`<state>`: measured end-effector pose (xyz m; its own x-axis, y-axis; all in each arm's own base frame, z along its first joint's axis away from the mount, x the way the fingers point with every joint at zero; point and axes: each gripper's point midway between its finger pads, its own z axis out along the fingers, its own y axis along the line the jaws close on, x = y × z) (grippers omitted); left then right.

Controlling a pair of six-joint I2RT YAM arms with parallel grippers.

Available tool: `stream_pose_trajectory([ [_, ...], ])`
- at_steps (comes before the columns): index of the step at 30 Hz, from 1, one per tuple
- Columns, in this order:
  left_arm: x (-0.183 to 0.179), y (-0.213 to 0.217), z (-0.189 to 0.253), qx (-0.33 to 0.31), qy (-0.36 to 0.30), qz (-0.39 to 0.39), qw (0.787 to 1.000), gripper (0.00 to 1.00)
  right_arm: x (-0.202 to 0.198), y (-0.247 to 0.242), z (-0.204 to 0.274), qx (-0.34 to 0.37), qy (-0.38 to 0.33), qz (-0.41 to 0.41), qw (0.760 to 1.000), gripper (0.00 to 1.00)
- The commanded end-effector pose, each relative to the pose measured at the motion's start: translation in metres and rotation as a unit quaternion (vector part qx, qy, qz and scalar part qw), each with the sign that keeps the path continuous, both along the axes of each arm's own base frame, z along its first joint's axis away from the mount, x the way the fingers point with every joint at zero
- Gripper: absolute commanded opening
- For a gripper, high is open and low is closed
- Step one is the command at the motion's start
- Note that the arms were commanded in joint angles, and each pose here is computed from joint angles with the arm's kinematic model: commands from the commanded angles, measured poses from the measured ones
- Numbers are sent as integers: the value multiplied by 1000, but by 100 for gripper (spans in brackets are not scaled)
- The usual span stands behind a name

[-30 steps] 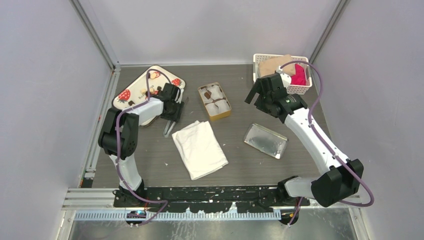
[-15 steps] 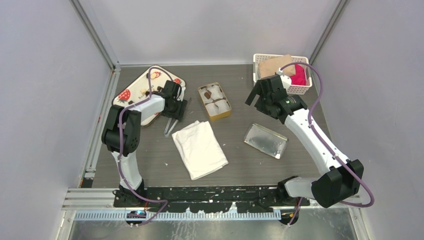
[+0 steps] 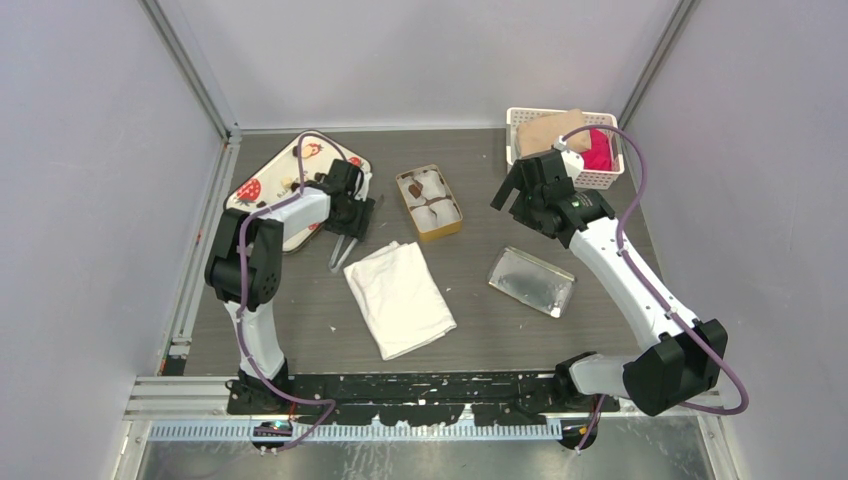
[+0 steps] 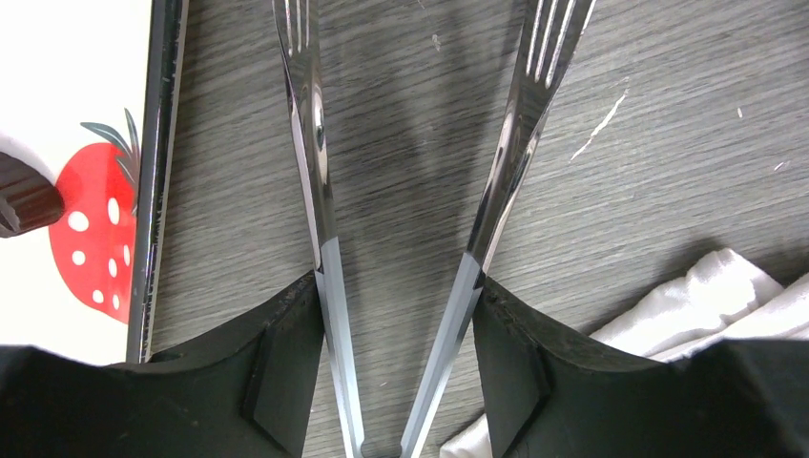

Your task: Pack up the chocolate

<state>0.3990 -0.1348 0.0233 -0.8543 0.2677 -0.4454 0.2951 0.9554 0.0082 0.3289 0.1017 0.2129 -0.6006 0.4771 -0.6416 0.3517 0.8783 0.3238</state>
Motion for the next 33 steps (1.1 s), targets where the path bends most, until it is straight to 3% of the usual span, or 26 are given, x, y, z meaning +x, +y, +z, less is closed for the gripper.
stream_pose_trajectory([
  [1, -16, 10, -10, 16, 33, 0, 999, 58, 4, -3, 17, 8, -30, -11, 999, 98],
  [20, -32, 14, -20, -22, 81, -3, 996, 57, 2, -3, 19, 9, -31, -10, 999, 98],
  [28, -33, 16, -20, -19, 85, 1, 996, 44, 3, -2, 19, 12, -32, -9, 999, 98],
  [33, -34, 19, -18, -11, 83, 4, 997, 54, 4, 0, 18, 15, -32, -9, 999, 98],
])
